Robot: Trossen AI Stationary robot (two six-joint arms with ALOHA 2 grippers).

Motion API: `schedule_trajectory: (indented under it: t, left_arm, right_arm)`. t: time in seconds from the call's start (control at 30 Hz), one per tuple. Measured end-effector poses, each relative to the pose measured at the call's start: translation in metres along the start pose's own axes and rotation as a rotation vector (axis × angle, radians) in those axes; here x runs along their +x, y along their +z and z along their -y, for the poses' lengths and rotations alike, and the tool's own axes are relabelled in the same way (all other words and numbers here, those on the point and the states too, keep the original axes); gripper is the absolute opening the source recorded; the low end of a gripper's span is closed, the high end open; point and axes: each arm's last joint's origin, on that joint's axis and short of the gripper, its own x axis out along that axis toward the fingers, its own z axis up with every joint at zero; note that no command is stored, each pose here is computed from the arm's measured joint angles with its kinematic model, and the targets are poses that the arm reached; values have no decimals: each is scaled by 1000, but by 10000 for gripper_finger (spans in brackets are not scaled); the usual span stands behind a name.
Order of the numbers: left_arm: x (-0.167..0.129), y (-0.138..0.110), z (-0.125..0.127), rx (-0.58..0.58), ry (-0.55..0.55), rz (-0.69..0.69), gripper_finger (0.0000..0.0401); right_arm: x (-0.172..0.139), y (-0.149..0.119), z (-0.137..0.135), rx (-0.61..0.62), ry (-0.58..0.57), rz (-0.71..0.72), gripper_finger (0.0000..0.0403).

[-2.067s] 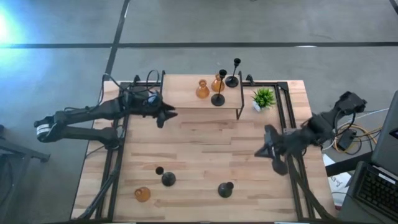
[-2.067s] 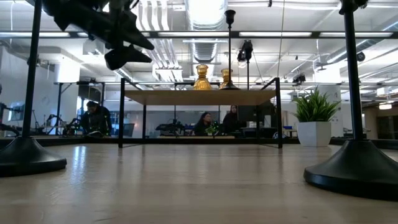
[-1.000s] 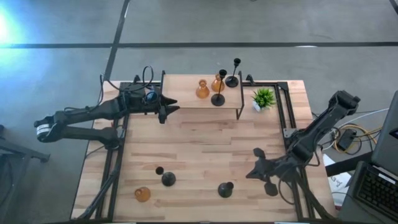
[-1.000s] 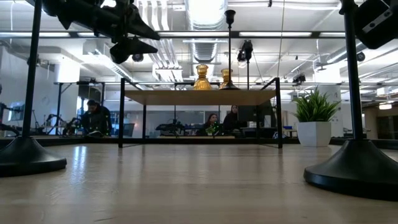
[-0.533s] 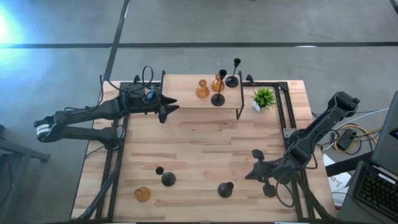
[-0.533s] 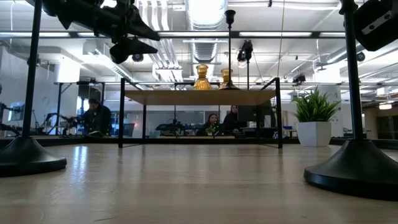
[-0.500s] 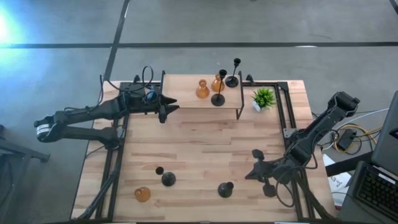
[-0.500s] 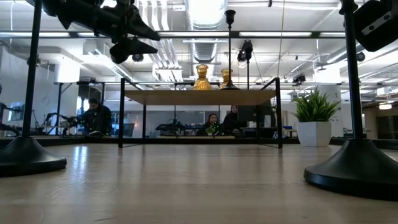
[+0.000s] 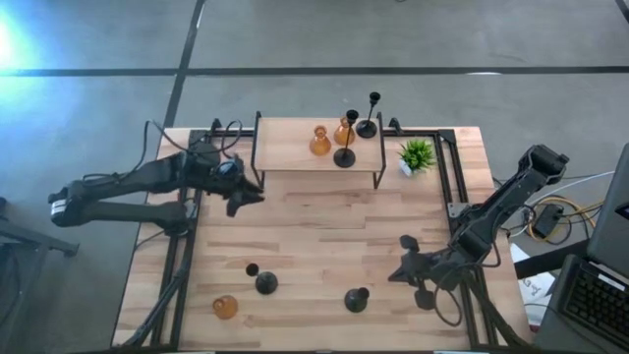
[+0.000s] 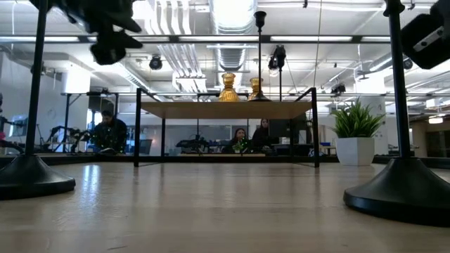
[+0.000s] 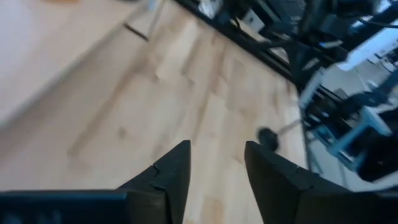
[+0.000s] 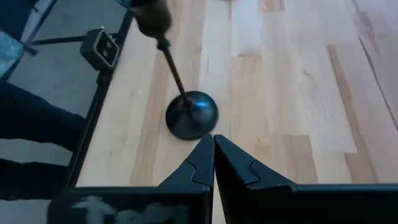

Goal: Pick & Place candle stick holders
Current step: Put the black candle holder on the shelf

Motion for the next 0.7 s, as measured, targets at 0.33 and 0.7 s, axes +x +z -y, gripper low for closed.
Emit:
schedule_trajectory:
  t: [0.33, 0.7]
  left_arm:
    - [-21, -33, 27, -10, 70, -99, 133]
    - [-23, -59, 34, 31, 157, -269, 133]
  right_arm:
    - [3, 1, 6, 100, -28, 8, 8]
    - [3, 1, 6, 96, -22, 3, 8]
